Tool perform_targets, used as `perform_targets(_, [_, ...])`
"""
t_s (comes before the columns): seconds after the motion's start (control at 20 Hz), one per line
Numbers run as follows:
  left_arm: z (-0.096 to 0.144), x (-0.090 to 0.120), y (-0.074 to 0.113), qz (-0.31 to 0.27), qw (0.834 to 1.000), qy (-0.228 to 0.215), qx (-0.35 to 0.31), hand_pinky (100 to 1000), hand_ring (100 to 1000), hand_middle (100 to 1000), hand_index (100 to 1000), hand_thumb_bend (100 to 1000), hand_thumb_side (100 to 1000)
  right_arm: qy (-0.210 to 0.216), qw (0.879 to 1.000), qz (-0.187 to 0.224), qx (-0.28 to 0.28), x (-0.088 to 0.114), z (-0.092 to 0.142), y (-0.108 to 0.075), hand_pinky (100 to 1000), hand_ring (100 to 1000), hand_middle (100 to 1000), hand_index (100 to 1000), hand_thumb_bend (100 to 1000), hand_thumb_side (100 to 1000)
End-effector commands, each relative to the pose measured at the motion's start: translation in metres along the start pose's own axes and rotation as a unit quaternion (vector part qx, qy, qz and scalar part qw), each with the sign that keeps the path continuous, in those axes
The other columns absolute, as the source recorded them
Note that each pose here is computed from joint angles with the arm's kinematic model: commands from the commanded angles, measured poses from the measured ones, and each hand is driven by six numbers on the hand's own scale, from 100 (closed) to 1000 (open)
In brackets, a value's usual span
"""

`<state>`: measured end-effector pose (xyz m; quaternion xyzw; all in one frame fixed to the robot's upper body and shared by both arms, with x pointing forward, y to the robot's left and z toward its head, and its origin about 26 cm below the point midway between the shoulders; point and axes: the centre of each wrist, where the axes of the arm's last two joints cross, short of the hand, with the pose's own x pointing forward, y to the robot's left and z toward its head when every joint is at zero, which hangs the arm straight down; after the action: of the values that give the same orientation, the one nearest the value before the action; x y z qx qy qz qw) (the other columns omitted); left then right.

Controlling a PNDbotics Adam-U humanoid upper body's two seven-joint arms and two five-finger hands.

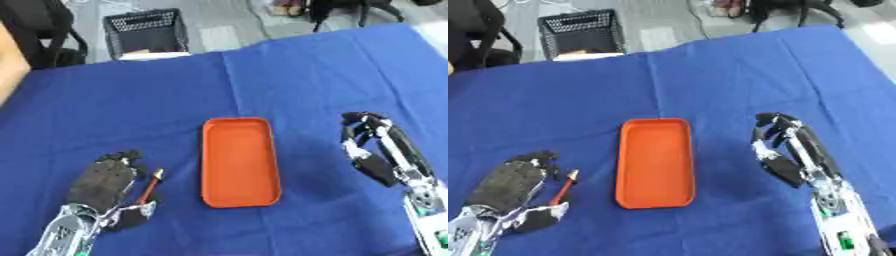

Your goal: Pick up objects on the table and place them in the box.

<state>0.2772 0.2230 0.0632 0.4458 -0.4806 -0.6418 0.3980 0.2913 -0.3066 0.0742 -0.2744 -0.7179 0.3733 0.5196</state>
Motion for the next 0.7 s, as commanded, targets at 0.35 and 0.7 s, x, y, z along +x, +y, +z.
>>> perform_targets(0.35, [0.001, -0.003, -0.002, 0.016, 1.000, 0.011, 0.012, 806, 854, 828, 554, 100, 253, -0.005, 1.000, 0.007, -0.006, 0.001, -0.003, -0.006, 492, 592, 688, 845, 100, 689])
perform_targets(0.7, [-0.003, 0.001, -0.018, 0.114, 0.993, -0.010, -0.012, 852, 812, 775, 474, 100, 250, -0.005, 1.000, 0.007, -0.006, 0.001, -0.003, -0.006, 492, 592, 688, 845, 100, 689])
